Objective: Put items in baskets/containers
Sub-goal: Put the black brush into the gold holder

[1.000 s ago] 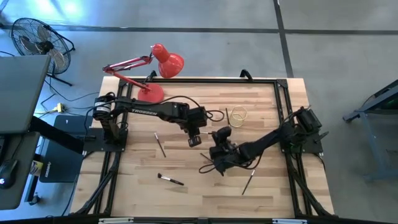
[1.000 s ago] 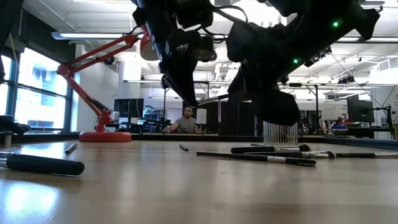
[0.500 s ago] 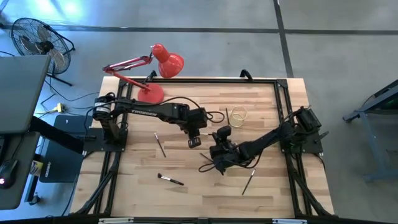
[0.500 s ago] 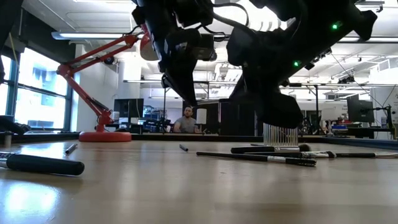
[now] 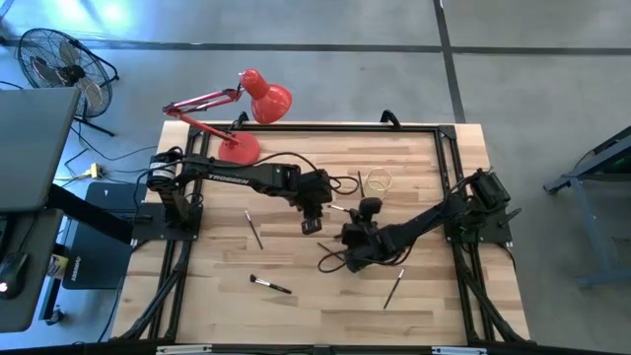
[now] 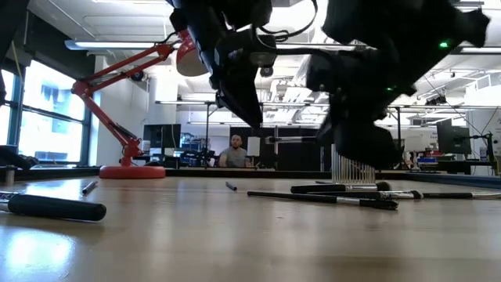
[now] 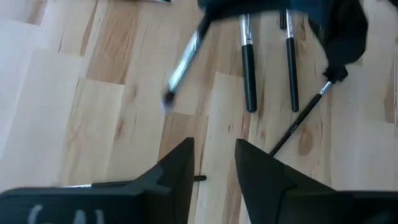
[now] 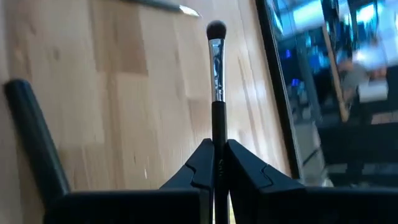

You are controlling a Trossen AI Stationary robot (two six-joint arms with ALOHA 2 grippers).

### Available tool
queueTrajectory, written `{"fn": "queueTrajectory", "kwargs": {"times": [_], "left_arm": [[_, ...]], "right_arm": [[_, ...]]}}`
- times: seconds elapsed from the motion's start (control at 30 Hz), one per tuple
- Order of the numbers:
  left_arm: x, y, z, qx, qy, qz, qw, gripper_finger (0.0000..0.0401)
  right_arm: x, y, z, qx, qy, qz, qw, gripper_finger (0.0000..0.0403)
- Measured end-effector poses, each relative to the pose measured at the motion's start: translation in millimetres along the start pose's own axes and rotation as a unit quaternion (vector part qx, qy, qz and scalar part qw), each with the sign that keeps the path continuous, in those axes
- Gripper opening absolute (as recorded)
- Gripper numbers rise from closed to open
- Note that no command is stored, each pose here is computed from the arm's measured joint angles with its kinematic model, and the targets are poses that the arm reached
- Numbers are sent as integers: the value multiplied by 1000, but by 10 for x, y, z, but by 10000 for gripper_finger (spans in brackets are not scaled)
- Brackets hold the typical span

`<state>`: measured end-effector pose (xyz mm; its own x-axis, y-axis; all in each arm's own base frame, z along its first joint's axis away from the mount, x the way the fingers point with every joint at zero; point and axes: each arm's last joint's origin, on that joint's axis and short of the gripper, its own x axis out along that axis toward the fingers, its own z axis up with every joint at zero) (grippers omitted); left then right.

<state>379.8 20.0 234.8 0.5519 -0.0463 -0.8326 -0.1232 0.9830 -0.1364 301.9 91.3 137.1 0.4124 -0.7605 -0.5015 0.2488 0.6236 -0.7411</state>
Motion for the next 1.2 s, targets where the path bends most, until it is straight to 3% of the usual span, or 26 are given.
{"fn": "queueTrajectory", "kwargs": {"times": [0.13, 0.23, 0.5, 0.63, 0.83, 0.97, 1.1, 1.2], "left_arm": [[-141, -10, -2, 12, -25, 0, 1000, 118], [-76, 14, -139, 11, -7, 4, 1000, 117], [73, 70, -479, -22, -48, -3, 999, 117], [82, 87, -636, -37, -71, -8, 997, 117], [47, 96, -736, -47, -96, -14, 994, 117], [32, 89, -695, -43, -117, -18, 992, 117], [27, 93, -678, -37, -126, -18, 991, 117], [27, 93, -677, -32, -126, -17, 991, 117]], "right_arm": [[-163, -114, -145, 92, 20, -29, 995, 17], [-335, -206, -236, 155, 19, -41, 987, 17], [-552, -341, -587, 312, -30, 0, 950, 18], [-534, -422, -734, 396, -112, 15, 911, 17], [-300, -565, -1089, 495, -189, -17, 848, 18], [-131, -664, -1313, 527, -214, -7, 822, 17], [-95, -839, -1409, 534, -290, 53, 793, 17], [-79, -963, -1296, 492, -338, 63, 800, 17]]}}
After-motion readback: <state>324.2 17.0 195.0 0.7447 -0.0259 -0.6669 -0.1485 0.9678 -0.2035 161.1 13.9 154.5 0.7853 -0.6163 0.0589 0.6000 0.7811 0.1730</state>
